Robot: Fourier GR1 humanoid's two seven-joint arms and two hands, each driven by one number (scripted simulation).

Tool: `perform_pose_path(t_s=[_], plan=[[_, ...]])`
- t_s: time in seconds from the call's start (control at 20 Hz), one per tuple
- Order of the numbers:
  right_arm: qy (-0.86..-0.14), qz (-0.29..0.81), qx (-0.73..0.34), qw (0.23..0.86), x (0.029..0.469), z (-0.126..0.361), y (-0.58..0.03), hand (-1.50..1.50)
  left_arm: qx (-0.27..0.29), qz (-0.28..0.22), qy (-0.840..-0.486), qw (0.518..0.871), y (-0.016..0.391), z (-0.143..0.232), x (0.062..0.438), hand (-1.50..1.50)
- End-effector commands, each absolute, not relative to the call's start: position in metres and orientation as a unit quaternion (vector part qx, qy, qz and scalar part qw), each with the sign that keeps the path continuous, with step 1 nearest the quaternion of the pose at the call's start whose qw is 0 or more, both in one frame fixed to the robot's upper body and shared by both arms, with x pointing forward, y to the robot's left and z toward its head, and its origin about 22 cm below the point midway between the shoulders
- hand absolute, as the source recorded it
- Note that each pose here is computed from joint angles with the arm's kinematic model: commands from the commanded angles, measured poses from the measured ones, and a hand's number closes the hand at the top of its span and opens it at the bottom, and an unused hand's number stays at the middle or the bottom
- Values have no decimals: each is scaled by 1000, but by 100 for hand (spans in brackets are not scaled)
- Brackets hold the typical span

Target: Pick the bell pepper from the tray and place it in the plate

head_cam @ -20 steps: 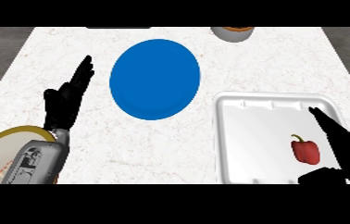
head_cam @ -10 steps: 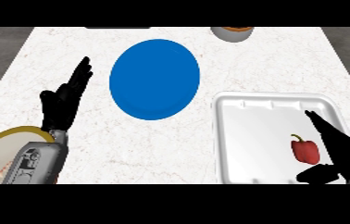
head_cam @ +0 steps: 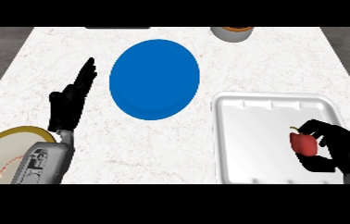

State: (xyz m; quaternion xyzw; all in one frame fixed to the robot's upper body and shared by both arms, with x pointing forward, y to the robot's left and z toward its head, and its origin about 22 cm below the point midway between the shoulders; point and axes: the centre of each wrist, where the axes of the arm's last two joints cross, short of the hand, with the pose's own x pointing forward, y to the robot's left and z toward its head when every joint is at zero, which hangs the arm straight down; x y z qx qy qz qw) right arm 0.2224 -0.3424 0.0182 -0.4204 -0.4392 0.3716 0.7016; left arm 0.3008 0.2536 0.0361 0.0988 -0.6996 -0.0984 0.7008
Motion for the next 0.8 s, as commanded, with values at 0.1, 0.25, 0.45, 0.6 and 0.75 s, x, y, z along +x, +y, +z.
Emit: perform_pose_path(t_s=[0.1, 0.25, 0.45, 0.6, 0.75], plan=[[-462, 355, -442, 682, 231, 19, -347, 150, 108, -96, -699, 700, 273, 35, 295, 0], [-442, 358, -447, 690, 234, 20, -294, 150, 101, -105, -700, 699, 264, 53, 312, 0], [-385, 355, -461, 717, 222, 22, -215, 150, 98, -93, -695, 706, 267, 38, 303, 0], [-427, 327, -499, 680, 226, 51, -205, 150, 107, -95, -704, 696, 257, 55, 307, 0], [-510, 285, -527, 617, 232, 81, -185, 150, 98, -106, -693, 706, 242, 40, 302, 0]])
